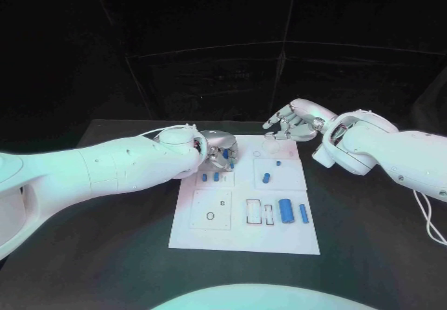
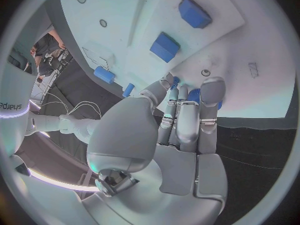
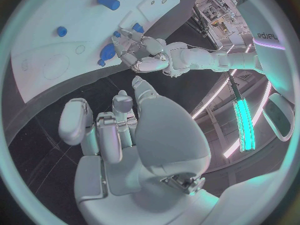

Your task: Assemble the parts on the task board

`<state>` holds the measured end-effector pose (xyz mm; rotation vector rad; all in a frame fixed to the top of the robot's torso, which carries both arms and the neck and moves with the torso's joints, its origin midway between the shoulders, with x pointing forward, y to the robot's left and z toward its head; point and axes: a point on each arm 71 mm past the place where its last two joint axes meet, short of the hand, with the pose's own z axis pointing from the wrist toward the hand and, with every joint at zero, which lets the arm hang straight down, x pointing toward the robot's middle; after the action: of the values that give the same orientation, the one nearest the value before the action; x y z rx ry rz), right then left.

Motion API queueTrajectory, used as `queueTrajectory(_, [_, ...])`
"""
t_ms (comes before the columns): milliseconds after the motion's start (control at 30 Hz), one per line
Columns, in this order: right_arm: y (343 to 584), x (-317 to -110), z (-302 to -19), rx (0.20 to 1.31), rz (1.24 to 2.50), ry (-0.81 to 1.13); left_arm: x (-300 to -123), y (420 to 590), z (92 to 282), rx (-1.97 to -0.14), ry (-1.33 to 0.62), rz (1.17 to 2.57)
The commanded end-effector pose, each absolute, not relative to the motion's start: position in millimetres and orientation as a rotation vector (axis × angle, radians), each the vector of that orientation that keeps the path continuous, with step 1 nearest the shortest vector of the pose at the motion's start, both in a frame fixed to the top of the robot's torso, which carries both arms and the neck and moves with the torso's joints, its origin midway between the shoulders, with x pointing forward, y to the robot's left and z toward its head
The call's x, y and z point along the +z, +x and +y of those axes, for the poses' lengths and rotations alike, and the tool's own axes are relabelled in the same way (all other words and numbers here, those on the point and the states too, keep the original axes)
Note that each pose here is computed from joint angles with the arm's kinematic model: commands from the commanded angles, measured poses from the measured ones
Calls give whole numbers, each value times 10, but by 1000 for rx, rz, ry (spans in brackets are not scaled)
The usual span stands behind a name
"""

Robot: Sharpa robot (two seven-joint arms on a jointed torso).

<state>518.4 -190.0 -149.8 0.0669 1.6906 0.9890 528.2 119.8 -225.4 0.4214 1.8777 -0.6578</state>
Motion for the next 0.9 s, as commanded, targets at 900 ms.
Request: queueTrajectory(900, [5180,-1482,-1874,1003,1683,60,-2306,5312,1202,-626,414,1890])
